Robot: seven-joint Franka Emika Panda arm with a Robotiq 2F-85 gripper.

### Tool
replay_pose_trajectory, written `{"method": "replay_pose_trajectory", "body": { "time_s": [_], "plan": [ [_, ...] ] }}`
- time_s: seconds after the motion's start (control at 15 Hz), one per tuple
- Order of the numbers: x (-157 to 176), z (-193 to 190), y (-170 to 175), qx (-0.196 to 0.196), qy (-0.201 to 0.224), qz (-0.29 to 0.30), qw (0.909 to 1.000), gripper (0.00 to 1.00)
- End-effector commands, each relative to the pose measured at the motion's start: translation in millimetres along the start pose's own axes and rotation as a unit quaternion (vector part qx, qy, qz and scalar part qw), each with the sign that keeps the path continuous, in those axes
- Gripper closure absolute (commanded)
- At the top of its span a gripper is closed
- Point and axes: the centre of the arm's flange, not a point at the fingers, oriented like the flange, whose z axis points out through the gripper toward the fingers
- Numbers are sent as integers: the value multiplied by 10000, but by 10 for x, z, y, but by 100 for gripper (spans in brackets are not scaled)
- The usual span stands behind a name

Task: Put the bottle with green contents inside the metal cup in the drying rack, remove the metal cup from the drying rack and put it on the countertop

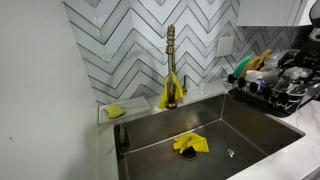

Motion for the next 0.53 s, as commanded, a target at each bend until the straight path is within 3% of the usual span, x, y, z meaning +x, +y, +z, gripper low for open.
{"method": "replay_pose_trajectory", "body": {
  "time_s": [0.0,0.27,0.33,0.47],
  "plan": [
    [-91,126,6,-44,115,39,9999,0],
    [-93,225,21,29,280,127,9995,0],
    [-92,241,27,33,302,128,9995,21],
    [-92,257,35,68,307,201,9993,34]
  ]
}}
